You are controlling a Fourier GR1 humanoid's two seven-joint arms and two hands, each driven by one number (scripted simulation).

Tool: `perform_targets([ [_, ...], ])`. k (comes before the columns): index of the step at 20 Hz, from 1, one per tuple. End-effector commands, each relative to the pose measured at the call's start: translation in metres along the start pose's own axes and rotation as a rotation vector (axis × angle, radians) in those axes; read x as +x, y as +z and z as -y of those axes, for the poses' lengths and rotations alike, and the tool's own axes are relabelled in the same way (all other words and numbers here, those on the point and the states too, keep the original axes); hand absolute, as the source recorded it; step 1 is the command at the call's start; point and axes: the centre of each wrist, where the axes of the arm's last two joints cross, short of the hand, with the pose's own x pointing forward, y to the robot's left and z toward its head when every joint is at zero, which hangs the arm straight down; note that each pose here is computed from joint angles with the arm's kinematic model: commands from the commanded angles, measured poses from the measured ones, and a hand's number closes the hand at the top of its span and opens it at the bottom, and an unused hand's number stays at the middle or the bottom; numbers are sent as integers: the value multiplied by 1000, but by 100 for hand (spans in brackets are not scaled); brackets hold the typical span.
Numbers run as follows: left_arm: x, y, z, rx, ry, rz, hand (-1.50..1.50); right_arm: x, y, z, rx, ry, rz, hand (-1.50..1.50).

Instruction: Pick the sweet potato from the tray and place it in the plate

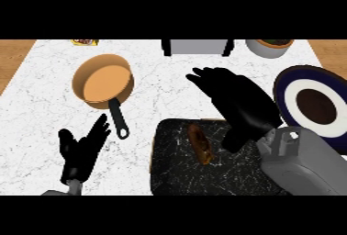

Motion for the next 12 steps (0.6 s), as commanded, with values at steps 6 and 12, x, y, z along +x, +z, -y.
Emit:
perform_targets([
  [6, -13, -6, 11, 11, 3, 8, 0, 60, -2, -38, 125, 127, -123, -150],
  [12, 13, -12, -1, 7, 4, 12, 0, 57, -17, -85, 143, 204, -184, -150],
])
